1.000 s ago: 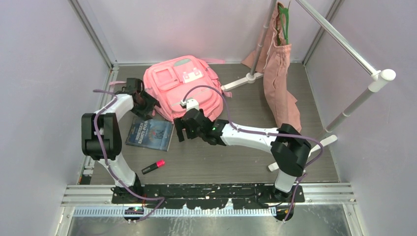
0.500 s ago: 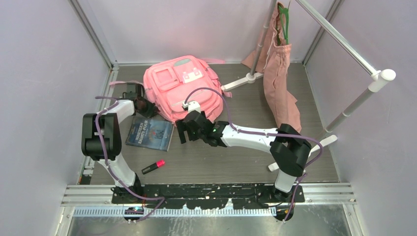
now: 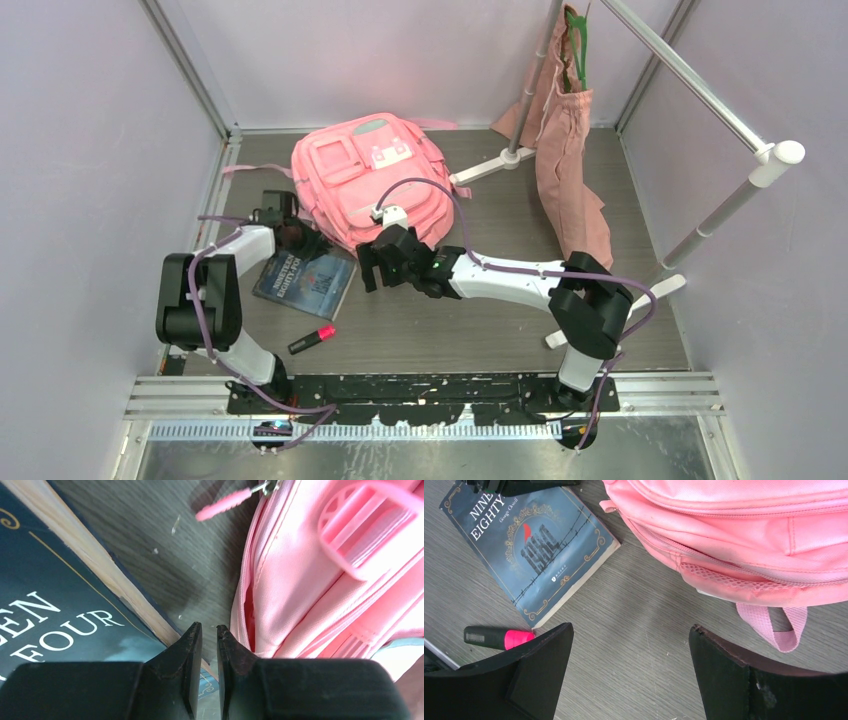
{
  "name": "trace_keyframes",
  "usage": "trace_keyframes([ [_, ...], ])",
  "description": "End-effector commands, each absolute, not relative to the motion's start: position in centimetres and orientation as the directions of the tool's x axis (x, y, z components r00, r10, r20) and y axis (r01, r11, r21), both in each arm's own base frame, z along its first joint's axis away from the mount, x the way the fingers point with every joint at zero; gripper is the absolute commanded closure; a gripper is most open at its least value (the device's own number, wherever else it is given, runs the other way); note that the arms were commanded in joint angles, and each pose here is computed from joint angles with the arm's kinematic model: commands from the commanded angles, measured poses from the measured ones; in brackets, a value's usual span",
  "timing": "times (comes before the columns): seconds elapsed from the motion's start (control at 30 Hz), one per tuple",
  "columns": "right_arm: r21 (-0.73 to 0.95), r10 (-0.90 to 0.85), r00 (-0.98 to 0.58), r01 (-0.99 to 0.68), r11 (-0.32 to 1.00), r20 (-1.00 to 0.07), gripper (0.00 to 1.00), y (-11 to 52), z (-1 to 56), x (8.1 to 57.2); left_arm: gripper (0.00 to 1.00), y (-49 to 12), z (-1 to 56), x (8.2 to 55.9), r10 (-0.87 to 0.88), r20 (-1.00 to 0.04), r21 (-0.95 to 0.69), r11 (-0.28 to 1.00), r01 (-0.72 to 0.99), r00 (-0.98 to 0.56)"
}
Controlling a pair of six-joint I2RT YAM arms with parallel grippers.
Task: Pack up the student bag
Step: Adjust the book at the center of the board.
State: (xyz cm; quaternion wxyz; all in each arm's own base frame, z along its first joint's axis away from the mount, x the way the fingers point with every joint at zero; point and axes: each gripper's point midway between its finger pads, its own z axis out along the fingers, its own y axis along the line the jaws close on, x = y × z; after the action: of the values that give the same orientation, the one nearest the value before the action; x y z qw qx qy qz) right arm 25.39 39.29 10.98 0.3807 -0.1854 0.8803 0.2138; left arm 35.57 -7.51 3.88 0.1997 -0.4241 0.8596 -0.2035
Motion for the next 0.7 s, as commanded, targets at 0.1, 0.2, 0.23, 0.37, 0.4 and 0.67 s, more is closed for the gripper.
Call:
trace_keyframes([
  [0.1, 0.391, -0.038, -0.703, -0.438, 0.810, -0.710, 0.09, 42.0, 11.8, 25.2, 0.79, -8.0, 7.3, 34.6, -0.755, -0.218, -0.529, 0.624, -0.575, -0.618],
  [0.2, 0.485, 0.007, -0.767, -0.398, 0.779, -0.641, 0.09, 43.8, 10.6, 24.5, 0.74, -7.2, 10.2, 34.9, -0.732, -0.292, -0.521, 0.661, -0.540, -0.615],
  [0.23, 0.507, 0.016, -0.779, -0.392, 0.768, -0.626, 0.09, 44.4, 10.4, 24.5, 0.71, -6.8, 11.1, 34.8, -0.726, -0.319, -0.514, 0.673, -0.533, -0.609],
  [0.37, 0.520, 0.018, -0.796, -0.377, 0.766, -0.605, 0.09, 46.0, 8.7, 25.3, 0.58, -4.6, 13.2, 33.4, -0.732, -0.366, -0.486, 0.677, -0.553, -0.575],
  [0.4, 0.520, 0.020, -0.802, -0.368, 0.771, -0.597, 0.09, 46.2, 8.1, 25.7, 0.55, -3.2, 13.2, 32.8, -0.754, -0.356, -0.477, 0.655, -0.586, -0.553],
  [0.67, 0.560, 0.108, -0.803, -0.305, 0.770, -0.586, 0.12, 47.6, 6.1, 29.2, 0.51, 1.4, 9.3, 25.6, -0.848, -0.249, -0.348, 0.530, -0.773, -0.468],
])
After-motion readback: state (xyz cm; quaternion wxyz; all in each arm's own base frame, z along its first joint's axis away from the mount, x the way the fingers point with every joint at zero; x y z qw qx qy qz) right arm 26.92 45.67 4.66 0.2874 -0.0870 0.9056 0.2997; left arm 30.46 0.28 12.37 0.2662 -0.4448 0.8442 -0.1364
